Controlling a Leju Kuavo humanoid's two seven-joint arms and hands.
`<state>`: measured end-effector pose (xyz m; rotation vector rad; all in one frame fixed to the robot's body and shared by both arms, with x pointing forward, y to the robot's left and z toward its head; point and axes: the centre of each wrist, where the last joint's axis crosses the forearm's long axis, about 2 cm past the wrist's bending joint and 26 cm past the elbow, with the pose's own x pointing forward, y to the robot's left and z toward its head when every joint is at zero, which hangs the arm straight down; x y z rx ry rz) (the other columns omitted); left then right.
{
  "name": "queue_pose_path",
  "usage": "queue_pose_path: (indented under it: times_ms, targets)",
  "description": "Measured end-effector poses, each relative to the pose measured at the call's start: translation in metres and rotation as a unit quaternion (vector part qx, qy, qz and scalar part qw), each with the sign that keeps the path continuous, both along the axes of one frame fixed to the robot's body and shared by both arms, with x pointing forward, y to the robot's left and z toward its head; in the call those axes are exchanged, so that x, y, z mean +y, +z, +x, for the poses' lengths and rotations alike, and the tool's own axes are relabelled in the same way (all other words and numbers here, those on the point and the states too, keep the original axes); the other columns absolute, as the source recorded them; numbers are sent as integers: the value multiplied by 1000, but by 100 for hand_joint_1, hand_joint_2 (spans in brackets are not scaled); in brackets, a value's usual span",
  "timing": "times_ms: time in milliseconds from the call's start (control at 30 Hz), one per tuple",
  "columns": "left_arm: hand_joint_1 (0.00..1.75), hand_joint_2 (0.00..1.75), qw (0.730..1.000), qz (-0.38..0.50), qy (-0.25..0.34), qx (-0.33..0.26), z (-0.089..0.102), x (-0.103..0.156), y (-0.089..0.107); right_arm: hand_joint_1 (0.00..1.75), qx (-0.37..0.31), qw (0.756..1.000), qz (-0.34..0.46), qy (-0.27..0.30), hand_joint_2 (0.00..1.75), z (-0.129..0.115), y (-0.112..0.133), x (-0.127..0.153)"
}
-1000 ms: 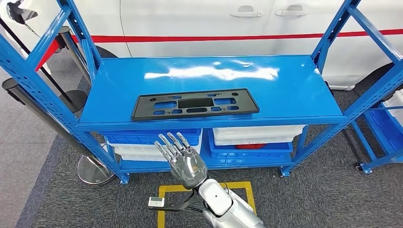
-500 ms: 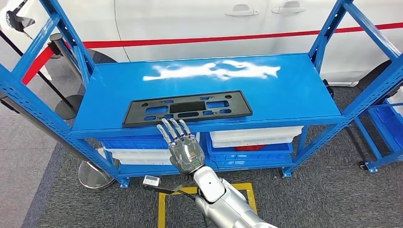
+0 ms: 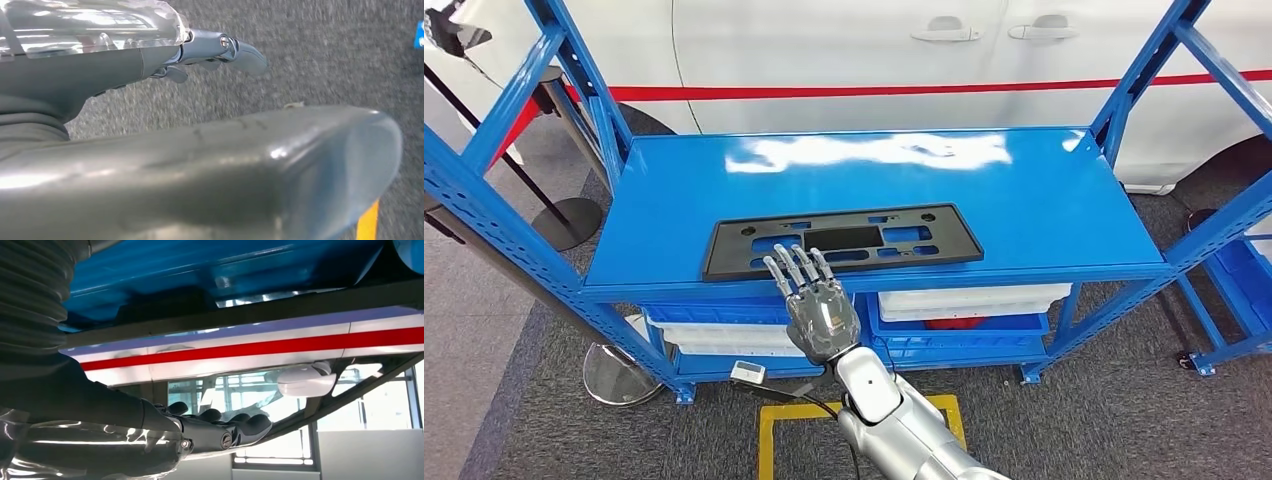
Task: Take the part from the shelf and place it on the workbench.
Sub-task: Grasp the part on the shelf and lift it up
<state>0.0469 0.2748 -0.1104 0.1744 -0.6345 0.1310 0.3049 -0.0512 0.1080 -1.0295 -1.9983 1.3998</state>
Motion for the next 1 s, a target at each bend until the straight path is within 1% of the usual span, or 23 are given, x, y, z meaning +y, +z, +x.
queue_pose_path:
  times_ms: [167,333,500,633,800,933,1000]
  targets:
    - [0,0,1000,0,-1,2,-1,0,0,0,6,1000,-5,-6,175,0,-3,-4]
    - [0,0,1000,-3,-5,2,1,-2,0,0,15,1000,-12,-24,175,6,-2,-9]
    - [0,0,1000,-1,-10,5,1,0,0,0,18,998,-15,-50,175,19,5,-18]
    - [0,0,1000,-1,-14,10,-2,1,0,0,28,996,-22,-78,175,29,7,-31]
    - [0,0,1000,-2,-19,9,-1,3,0,0,29,993,-28,-109,175,46,15,-45]
    - [0,0,1000,-2,-21,10,-1,4,0,0,30,992,-30,-122,175,53,18,-52]
    - [0,0,1000,-1,-25,8,0,4,0,80,35,990,-36,-129,175,56,19,-55]
